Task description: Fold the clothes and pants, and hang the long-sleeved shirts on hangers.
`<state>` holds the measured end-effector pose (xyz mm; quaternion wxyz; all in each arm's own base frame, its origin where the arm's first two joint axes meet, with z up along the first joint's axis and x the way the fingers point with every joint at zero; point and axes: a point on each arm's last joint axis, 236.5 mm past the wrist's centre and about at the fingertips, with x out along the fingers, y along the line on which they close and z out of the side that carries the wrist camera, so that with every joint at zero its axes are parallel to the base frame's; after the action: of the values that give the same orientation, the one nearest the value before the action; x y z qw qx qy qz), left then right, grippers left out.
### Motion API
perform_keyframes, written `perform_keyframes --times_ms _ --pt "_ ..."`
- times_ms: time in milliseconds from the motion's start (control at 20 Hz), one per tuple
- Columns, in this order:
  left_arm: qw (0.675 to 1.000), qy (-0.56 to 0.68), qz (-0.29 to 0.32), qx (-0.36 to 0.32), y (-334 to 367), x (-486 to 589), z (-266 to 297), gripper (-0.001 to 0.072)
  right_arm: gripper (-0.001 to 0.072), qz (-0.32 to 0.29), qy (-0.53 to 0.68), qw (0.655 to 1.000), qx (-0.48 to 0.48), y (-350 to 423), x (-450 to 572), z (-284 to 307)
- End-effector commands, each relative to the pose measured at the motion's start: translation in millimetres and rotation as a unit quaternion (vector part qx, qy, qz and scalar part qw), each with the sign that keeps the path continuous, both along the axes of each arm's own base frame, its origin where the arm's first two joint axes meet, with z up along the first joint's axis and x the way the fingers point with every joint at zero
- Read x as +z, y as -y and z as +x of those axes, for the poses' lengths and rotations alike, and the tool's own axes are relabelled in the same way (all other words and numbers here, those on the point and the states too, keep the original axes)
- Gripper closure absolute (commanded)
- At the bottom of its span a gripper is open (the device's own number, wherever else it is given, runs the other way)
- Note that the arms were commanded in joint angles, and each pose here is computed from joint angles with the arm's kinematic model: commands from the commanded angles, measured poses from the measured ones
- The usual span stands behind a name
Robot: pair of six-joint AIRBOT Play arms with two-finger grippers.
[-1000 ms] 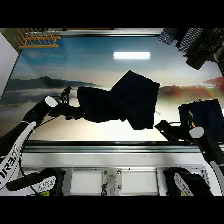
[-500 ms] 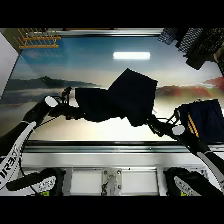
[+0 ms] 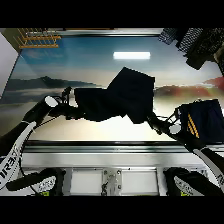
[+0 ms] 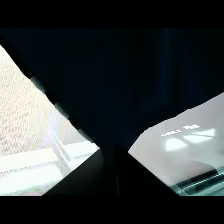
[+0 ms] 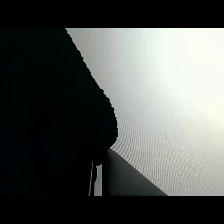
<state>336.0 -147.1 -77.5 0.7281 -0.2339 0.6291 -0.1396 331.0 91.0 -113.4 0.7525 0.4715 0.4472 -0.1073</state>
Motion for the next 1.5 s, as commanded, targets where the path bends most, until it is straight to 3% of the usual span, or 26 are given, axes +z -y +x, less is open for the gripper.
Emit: perform_keyframes --times_ms 0,150,300,550,600,650,700,900,1150,1450 --pt "1.000 0.015 -0.001 0.010 -8.9 10.8 5.2 0.0701 0.0696 -0.042 0.035 0.997 0.050 2.9 20.0 8.3" --pt "0.998 0.065 -0.005 0.024 -30.2 52.2 10.6 0.0701 0.0697 -0.131 0.059 0.977 0.158 19.1 65.6 5.4" --pt "0.998 0.065 -0.014 -0.015 -28.6 76.0 -20.4 0.0701 0.0697 -0.197 -0.009 0.952 0.235 42.6 75.1 -39.1" --pt "0.998 0.002 0.013 -0.061 -13.8 20.4 -90.3 0.0701 0.0686 -0.240 -0.077 0.930 0.267 67.0 56.0 -74.1" --pt "0.998 -0.009 0.013 -0.061 -11.6 12.0 -98.4 0.0701 0.0618 -0.234 -0.075 0.935 0.256 69.0 55.0 -70.6" --pt "0.998 -0.014 0.011 -0.065 -7.5 7.2 -104.3 0.0701 0.0388 -0.227 -0.075 0.940 0.243 72.1 54.8 -68.4" --pt "0.997 -0.015 0.012 -0.070 -4.7 4.8 -107.3 0.0701 0.0217 -0.217 -0.078 0.946 0.228 76.6 55.1 -68.2" --pt "0.996 -0.011 0.014 -0.088 3.9 5.3 -110.9 0.0701 0.0204 -0.142 -0.129 0.966 0.171 98.3 39.7 -96.4" --pt "0.995 -0.008 0.014 -0.096 7.8 5.3 -112.2 0.0701 0.0202 -0.007 -0.059 0.998 0.036 96.2 19.6 -86.3" --pt "0.995 -0.008 0.014 -0.095 7.7 5.4 -112.2 0.0701 0.0203 -0.007 0.000 1.000 0.023 80.1 9.1 -64.3"
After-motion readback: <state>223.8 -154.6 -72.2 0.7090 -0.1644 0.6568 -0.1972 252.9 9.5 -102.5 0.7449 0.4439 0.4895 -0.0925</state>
